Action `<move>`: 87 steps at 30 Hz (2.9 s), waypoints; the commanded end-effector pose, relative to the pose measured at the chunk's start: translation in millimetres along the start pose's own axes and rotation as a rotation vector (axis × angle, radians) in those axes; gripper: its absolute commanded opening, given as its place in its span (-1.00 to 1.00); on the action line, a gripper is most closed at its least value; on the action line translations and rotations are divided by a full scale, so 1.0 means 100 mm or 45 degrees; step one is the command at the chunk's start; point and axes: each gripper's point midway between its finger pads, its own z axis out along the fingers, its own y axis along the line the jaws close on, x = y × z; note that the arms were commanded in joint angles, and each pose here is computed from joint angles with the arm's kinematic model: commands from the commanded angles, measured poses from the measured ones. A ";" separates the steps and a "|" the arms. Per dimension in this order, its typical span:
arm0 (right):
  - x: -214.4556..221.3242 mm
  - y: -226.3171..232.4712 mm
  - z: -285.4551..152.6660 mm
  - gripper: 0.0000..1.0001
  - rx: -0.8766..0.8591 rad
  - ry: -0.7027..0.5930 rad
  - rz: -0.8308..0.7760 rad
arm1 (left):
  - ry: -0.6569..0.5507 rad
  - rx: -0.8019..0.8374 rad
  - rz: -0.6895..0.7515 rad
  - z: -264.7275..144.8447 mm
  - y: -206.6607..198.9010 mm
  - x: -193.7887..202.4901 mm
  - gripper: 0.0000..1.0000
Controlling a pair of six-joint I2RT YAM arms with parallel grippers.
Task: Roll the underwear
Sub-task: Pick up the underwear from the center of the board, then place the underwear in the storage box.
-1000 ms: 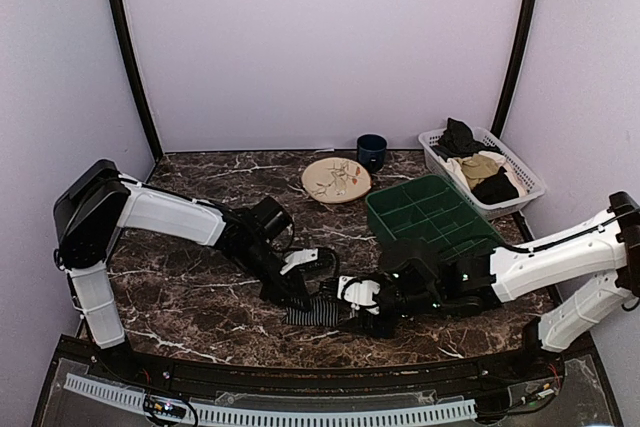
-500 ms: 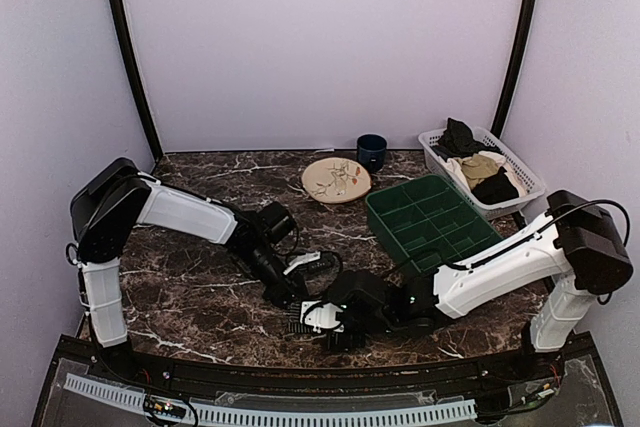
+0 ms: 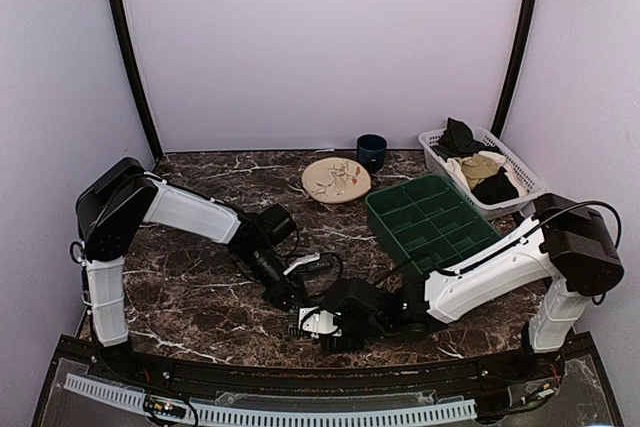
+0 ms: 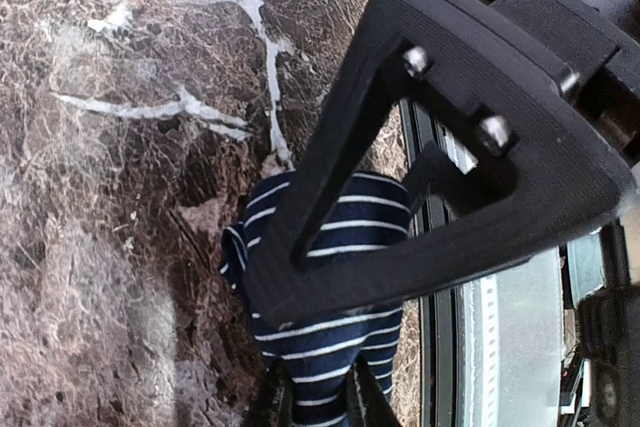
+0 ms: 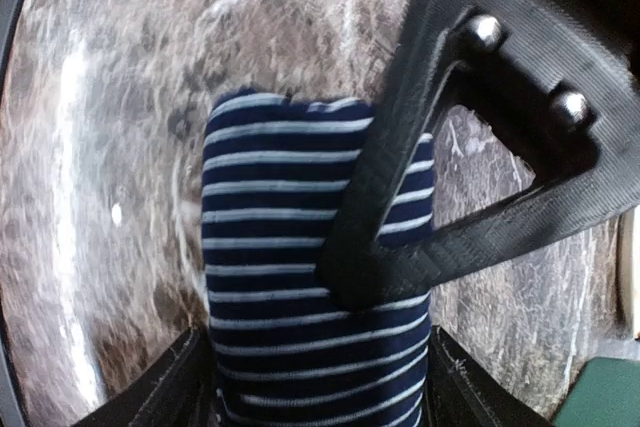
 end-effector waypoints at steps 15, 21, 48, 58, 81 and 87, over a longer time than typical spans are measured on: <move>0.50 0.59 0.16 -0.33 -0.390 0.147 0.177 | 0.056 -0.101 -0.078 -0.11 0.18 0.07 -0.85; 0.66 0.78 0.16 -0.75 -0.508 0.245 0.210 | 0.030 -0.139 -0.037 -0.24 0.14 0.02 -0.80; -0.22 -1.12 -0.77 -1.00 0.119 -0.209 1.007 | -0.855 -1.507 0.032 -2.81 0.16 -0.41 0.98; 0.34 -2.69 -1.80 -1.00 0.814 -0.259 1.652 | -0.928 -1.593 0.022 -3.04 0.03 -0.45 0.98; 2.28 -3.63 -1.68 -1.00 1.483 0.397 2.838 | -0.939 -1.599 0.000 -3.00 0.10 -0.40 0.98; 2.45 -3.56 -1.24 -1.00 1.416 0.506 2.930 | -0.923 -1.633 -0.010 -3.00 0.07 -0.28 0.98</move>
